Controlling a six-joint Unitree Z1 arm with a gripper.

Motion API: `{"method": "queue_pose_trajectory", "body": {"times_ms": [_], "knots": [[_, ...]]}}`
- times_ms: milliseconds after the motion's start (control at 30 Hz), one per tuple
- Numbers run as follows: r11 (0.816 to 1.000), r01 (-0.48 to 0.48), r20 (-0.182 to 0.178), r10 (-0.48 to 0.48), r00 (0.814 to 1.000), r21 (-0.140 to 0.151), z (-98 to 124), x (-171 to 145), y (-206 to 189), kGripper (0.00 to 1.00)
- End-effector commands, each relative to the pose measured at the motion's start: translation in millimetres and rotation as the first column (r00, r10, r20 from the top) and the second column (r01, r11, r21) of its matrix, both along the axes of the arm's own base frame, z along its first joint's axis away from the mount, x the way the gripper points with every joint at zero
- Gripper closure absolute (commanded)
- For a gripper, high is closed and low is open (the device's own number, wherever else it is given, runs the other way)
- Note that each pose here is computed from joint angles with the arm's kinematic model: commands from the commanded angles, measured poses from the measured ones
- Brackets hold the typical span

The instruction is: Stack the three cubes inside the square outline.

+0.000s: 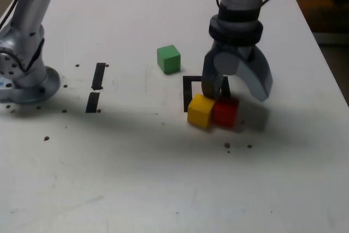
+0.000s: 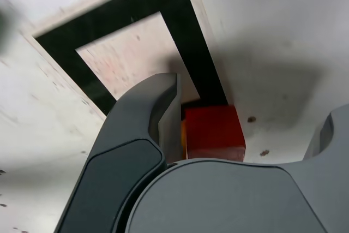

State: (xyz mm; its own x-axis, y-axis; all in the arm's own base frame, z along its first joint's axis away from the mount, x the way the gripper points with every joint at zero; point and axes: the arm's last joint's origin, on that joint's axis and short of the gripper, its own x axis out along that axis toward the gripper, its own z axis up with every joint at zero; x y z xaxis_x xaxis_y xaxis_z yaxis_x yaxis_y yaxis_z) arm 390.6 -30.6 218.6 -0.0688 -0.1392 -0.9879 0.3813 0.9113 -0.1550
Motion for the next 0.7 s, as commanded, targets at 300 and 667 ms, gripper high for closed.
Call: {"method": "queue_pose_trajectory", "body": {"times_ms": [300, 667], "knots": [[1.0, 0.015, -0.056, -0.017, 0.998, -0.025, -3.3, -22.9, -32.7, 0.09], [0.999, 0.02, -0.031, -0.021, 0.999, -0.03, 1.8, -26.4, -39.9, 0.09]]}}
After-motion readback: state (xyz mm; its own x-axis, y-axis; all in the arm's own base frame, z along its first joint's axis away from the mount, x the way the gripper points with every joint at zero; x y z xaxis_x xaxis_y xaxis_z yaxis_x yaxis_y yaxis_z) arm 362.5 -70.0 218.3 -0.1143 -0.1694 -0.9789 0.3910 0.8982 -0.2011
